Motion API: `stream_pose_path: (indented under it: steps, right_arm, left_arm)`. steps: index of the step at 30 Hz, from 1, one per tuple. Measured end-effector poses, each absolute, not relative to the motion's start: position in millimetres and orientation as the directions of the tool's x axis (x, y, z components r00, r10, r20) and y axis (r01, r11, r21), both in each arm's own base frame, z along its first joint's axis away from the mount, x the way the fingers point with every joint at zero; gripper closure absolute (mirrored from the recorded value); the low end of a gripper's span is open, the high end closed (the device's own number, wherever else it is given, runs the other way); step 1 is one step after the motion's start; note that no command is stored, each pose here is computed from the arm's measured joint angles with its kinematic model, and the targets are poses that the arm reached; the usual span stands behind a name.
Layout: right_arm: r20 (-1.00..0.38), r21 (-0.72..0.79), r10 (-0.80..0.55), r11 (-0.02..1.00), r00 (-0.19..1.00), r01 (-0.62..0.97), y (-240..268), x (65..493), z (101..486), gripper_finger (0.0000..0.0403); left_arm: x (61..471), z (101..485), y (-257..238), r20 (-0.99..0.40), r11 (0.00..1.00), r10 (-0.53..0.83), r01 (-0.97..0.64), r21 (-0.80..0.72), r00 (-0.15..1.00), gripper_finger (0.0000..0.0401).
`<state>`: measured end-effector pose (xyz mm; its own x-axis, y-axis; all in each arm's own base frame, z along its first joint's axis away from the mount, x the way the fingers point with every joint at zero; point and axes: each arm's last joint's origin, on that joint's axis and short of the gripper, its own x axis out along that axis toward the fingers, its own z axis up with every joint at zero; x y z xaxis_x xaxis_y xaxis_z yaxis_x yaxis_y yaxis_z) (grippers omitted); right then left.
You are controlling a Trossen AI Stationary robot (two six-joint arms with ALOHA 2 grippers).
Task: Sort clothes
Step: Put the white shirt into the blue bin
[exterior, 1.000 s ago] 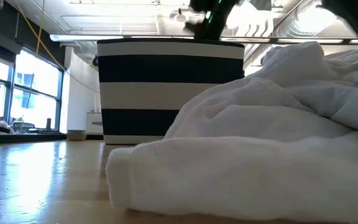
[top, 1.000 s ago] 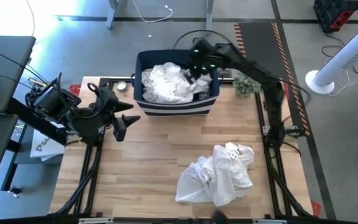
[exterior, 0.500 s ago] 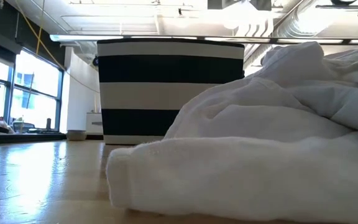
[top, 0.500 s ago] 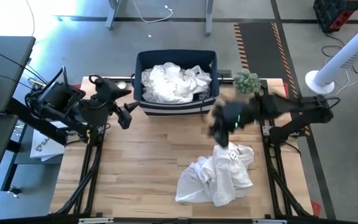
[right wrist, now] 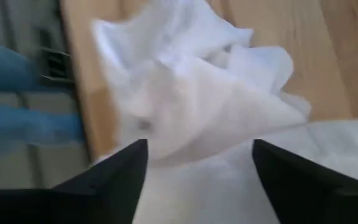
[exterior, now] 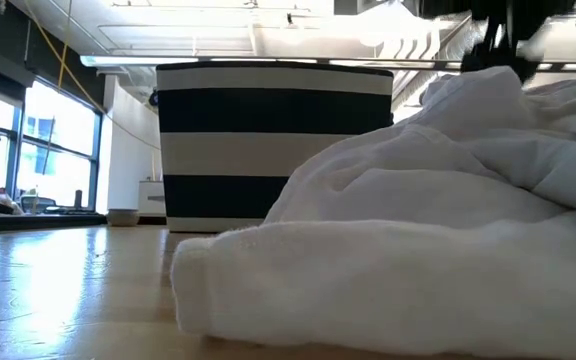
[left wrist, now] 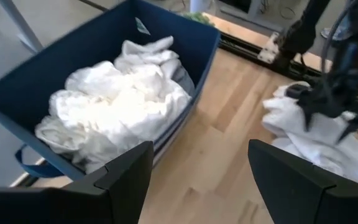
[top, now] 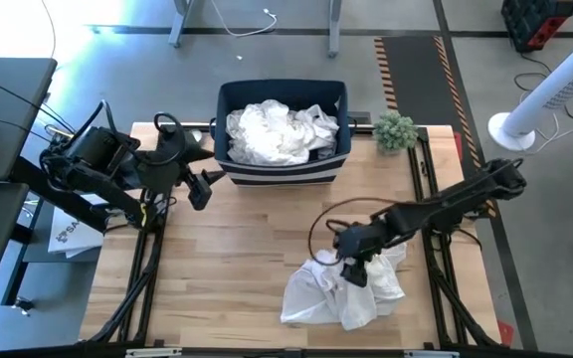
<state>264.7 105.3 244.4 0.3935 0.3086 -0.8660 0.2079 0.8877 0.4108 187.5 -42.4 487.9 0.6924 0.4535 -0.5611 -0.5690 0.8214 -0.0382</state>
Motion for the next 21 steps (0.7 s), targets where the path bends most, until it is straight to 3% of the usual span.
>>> stream_pose_path:
  steps: [4, 9, 12, 18, 21]
  right_arm:
    - [-0.930, 0.281, 0.231, 0.948, 0.286, 0.150, 109.0, 262.0, 194.9, 0.0087]
    - [-0.981, 0.168, 0.156, 0.980, 0.114, 0.106, 111.6, 255.7, 128.0, 0.0102]
    - [-0.986, 0.155, 0.143, 0.979, 0.091, 0.135, 110.6, 257.4, 120.1, 0.0154]
    - [-0.978, 0.204, 0.186, 0.941, 0.091, 0.268, 96.8, 280.9, 121.0, 0.0350]
    - [-0.971, 0.202, 0.155, 0.939, 0.181, 0.279, 81.6, 294.6, 148.3, 0.0352]
  left_arm:
    - [186.9, 486.7, -42.9, -0.583, 0.827, 0.427, -0.559, -0.057, 0.691, 0.0142]
    - [185.1, 484.8, -42.5, -0.602, 0.817, 0.425, -0.573, -0.067, 0.676, 0.0142]
    - [183.8, 483.7, -42.1, -0.612, 0.806, 0.429, -0.588, -0.073, 0.665, 0.0142]
    - [183.2, 483.3, -41.5, -0.609, 0.791, 0.445, -0.607, -0.077, 0.657, 0.0142]
    - [183.2, 483.6, -41.2, -0.601, 0.787, 0.455, -0.613, -0.073, 0.657, 0.0142]
